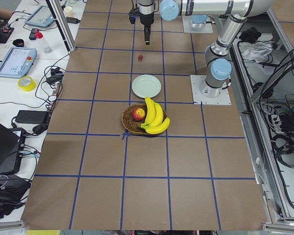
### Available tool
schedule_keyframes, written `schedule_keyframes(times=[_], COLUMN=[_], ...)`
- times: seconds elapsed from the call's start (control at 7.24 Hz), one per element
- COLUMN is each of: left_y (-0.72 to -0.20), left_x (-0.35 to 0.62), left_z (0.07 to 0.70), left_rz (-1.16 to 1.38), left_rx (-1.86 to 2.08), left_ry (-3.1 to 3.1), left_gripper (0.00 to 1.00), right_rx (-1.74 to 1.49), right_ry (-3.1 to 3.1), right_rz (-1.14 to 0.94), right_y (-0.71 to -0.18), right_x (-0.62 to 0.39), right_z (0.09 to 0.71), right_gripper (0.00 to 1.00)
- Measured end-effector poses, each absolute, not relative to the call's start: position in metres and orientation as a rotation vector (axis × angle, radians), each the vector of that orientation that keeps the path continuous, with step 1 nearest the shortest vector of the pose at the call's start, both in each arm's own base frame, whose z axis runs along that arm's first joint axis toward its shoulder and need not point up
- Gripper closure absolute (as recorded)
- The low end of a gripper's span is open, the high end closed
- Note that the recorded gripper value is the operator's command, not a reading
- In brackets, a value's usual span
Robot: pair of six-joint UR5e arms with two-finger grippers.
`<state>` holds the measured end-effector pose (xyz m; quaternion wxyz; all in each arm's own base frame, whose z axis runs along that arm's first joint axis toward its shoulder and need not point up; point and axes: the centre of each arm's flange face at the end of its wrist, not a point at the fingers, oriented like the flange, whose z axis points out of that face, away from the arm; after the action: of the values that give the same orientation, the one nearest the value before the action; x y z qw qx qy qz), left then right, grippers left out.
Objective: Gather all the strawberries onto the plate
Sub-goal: 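Return the right gripper and grasp a second strawberry, then carry the second strawberry and release it beside the first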
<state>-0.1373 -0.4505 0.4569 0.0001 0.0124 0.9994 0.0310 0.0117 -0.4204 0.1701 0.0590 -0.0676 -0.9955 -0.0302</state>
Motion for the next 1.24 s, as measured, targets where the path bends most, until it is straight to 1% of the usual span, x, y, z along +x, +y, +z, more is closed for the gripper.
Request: schedule_keyframes(times=[0.41,0.55,0.69,0.83,1.1,1.24], left_y=[-0.451,-0.451,-0.451,-0.451,-0.450,-0.451], left_x=[-0.137,-0.137,-0.137,-0.137,-0.137,-0.137], left_z=[0.457,0.457,0.457,0.457,0.458,0.460], left_rz=[0.096,0.095,0.095,0.097,0.092,0.086], left_rx=[0.039,0.041,0.042,0.044,0.053,0.055], left_ry=[3.137,3.134,3.132,3.131,3.132,3.134], left_gripper=[0.00,0.00,0.00,0.00,0.00,0.00], right_rx=[-0.189,-0.136,-0.065,-0.038,-0.184,-0.252], right_ry=[-3.024,-3.030,-3.029,-3.026,-3.091,-3.141], right_rz=[-0.098,-0.118,-0.135,-0.136,-0.129,-0.145], right_y=[-0.425,-0.434,-0.444,-0.450,-0.444,-0.439], right_x=[0.019,0.039,0.072,0.115,0.193,0.231], right_z=[0.178,0.187,0.198,0.209,0.216,0.216], right_gripper=[0.79,0.79,0.74,0.72,0.76,0.76])
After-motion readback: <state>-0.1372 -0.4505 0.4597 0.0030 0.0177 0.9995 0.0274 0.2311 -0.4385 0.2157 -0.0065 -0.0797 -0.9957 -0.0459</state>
